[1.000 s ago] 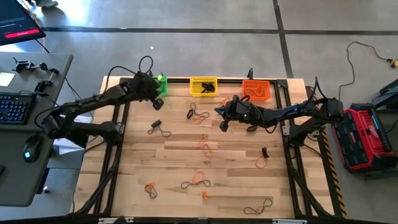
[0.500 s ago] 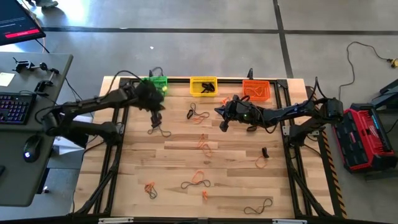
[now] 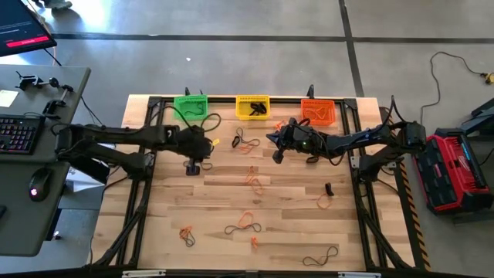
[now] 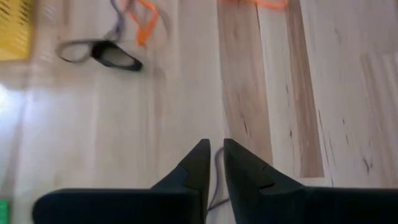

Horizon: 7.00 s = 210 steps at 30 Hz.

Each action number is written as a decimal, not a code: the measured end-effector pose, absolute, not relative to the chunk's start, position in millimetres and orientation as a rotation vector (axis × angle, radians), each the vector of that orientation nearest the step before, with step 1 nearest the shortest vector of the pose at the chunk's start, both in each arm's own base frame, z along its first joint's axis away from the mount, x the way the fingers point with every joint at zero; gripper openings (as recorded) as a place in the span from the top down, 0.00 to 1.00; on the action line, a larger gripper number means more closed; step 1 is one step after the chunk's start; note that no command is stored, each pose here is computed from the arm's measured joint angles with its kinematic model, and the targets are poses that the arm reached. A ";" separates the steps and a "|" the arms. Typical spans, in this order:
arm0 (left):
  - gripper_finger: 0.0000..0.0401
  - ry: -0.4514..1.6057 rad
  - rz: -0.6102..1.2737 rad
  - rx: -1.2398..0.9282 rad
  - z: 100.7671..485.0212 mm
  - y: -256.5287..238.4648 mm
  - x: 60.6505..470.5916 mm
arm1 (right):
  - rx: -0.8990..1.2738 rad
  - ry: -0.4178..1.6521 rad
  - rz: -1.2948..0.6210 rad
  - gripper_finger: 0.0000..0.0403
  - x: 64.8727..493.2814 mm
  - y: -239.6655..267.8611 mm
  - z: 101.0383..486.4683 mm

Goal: Sort rubber bands into baskets
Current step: Put the purple rubber band into the green bin, then put the orange rubber band into the orange bin

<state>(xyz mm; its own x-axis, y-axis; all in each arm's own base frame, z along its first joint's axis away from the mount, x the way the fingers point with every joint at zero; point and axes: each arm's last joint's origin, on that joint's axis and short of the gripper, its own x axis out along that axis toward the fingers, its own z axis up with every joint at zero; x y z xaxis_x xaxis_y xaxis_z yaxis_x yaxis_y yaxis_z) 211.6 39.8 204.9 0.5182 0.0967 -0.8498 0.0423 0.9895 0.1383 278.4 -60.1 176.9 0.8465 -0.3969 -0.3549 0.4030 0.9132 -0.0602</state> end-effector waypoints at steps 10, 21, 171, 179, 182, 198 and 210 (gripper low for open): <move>0.74 1.219 0.016 0.114 161.0 39.8 231.4 | 0.017 0.372 -0.422 1.00 278.3 -60.1 176.8; 0.72 1.339 0.063 0.125 133.3 42.9 239.0 | 0.016 0.372 -0.422 1.00 278.3 -60.1 176.8; 0.94 1.357 0.769 -0.422 176.6 274.7 177.6 | -0.016 0.372 -0.417 1.00 278.6 -60.3 177.5; 0.81 1.383 0.807 -0.378 176.9 273.6 180.0 | -0.013 0.371 -0.417 1.00 278.6 -60.3 177.5; 0.77 1.393 0.836 -0.357 177.2 273.5 181.0 | -0.013 0.371 -0.418 1.00 278.6 -60.4 177.5; 0.71 1.160 0.829 -0.255 204.1 253.8 197.2 | -0.008 0.374 -0.418 1.00 278.5 -60.3 177.1; 0.71 0.850 0.721 -0.049 210.6 187.7 210.0 | -0.006 0.384 -0.418 1.00 278.1 -60.2 176.2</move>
<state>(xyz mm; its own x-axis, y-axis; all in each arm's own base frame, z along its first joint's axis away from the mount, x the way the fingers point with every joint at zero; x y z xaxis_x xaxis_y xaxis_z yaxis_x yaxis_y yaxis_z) 210.0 187.7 210.6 0.4407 0.5620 -0.6999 -0.5994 0.7647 0.2366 278.1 -60.2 176.2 0.8429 -0.3973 -0.3628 0.3952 0.9148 -0.0835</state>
